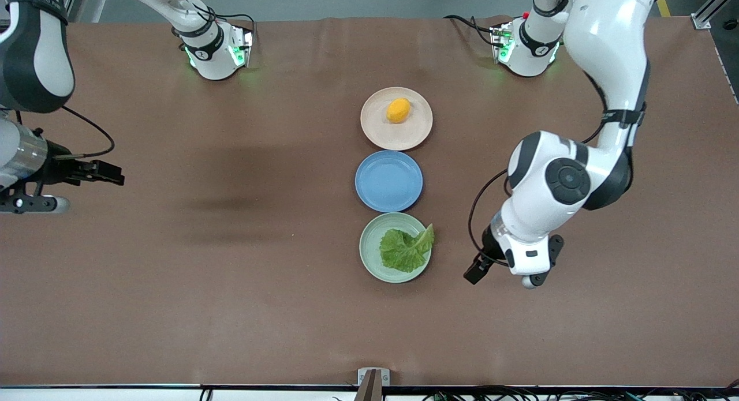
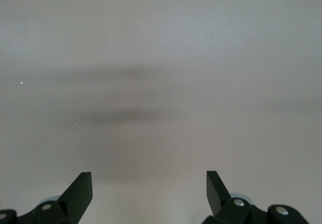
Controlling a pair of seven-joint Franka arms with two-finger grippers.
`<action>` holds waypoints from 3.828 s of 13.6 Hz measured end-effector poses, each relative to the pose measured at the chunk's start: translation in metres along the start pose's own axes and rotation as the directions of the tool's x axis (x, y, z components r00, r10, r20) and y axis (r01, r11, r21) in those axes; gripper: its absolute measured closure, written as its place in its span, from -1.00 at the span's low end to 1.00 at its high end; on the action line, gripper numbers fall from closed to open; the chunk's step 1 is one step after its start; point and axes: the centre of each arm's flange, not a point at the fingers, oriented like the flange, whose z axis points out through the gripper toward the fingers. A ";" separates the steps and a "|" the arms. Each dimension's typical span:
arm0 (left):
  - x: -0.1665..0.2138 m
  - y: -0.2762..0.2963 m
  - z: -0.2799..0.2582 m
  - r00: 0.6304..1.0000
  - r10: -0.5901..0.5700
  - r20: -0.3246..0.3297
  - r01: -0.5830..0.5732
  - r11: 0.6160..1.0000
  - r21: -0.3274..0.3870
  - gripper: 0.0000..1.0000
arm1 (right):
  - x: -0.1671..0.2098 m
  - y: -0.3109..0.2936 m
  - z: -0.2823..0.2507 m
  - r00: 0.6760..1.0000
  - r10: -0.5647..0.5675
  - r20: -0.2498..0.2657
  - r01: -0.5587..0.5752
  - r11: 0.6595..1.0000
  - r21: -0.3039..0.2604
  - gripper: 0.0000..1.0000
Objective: Pick lemon and lettuce from plates
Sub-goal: 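Reach the left gripper to the lettuce while the right gripper reaches the lemon, then close the left gripper on the lettuce while the right gripper grasps the lemon, then lift the lettuce with the left gripper while the right gripper lifts the lemon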
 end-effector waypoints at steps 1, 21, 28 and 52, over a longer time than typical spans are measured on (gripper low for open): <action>-0.008 0.004 0.013 0.995 -0.097 0.007 0.098 0.994 -0.042 -1.00 | -0.002 -0.017 0.001 0.999 0.039 0.019 -0.040 0.999 0.023 -1.00; -0.136 -0.036 0.152 0.944 -0.322 0.065 0.319 0.946 0.053 -0.96 | -0.242 -0.509 0.137 0.896 0.439 -0.066 -0.437 0.899 0.037 -1.00; -0.139 -0.052 0.167 0.964 -0.259 0.051 0.254 0.963 0.089 -0.90 | -0.276 -0.559 0.222 0.871 0.483 -0.088 -0.480 0.875 0.056 -1.00; -0.101 -0.015 0.042 0.978 -0.205 0.027 0.200 0.970 0.138 0.86 | -0.340 -0.598 0.343 0.804 0.588 -0.089 -0.577 0.808 0.117 -0.81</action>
